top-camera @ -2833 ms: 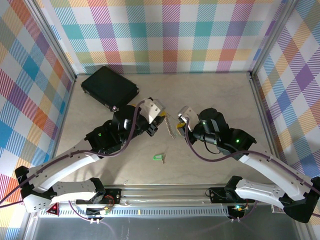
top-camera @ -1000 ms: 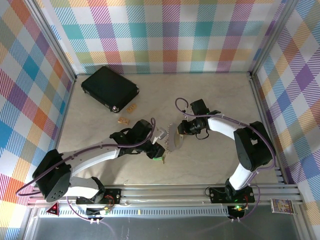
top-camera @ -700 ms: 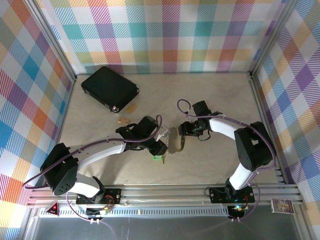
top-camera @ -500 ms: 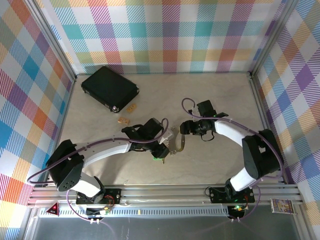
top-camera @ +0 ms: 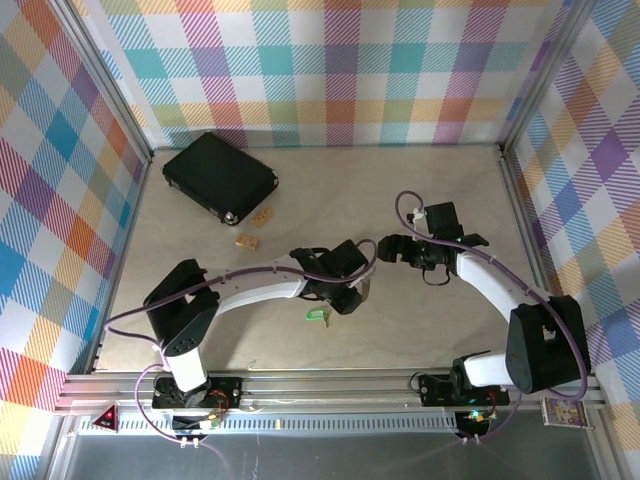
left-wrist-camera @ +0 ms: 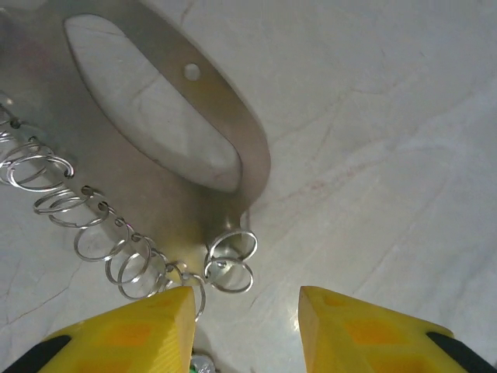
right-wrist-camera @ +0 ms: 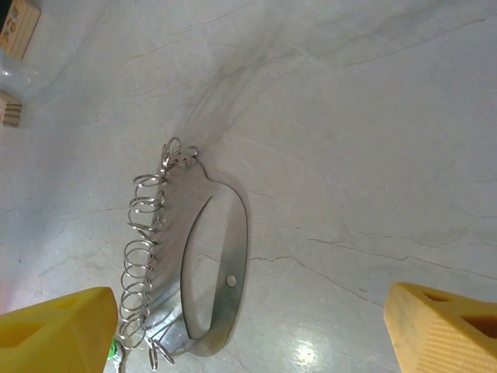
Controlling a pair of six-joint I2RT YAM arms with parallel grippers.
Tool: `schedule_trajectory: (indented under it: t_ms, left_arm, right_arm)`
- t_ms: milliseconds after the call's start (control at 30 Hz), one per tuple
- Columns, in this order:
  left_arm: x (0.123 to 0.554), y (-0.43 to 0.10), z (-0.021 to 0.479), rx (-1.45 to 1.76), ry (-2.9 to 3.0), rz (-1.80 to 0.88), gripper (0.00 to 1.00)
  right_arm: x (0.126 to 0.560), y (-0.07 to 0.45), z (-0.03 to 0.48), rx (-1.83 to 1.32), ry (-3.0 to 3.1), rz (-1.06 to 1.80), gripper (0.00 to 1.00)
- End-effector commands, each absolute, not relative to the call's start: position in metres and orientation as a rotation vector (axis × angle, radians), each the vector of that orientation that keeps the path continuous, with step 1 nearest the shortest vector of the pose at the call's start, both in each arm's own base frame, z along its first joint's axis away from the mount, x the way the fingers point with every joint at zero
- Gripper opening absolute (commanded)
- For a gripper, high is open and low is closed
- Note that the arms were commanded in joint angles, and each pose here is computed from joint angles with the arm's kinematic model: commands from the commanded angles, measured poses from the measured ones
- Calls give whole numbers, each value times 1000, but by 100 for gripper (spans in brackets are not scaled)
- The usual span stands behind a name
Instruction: Put the keys on the keyring
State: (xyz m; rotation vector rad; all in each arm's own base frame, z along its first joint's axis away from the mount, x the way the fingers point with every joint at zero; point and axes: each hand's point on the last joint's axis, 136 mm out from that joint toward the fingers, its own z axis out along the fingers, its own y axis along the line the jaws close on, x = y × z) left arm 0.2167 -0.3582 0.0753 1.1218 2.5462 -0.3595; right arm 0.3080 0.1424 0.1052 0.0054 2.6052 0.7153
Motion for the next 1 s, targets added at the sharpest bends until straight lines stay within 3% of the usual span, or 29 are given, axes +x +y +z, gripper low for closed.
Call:
schedule_trajectory:
  t_ms: [0, 200, 567, 967]
  left_arm:
    - [217, -366, 76, 969, 2626, -269, 38]
    - [216, -369, 82, 775, 2689, -462, 34]
    - [220, -322, 154, 657, 2543, -847, 35]
    - [214, -300, 188, 650, 2394, -992, 38]
  right_arm:
    - [305, 137, 107, 50, 2596, 752, 91]
    - [281, 162, 119, -112, 2613, 965, 87]
    - [204, 223, 107, -518, 2765, 1075, 76]
    - [214, 238, 75, -592, 2860, 1033, 53]
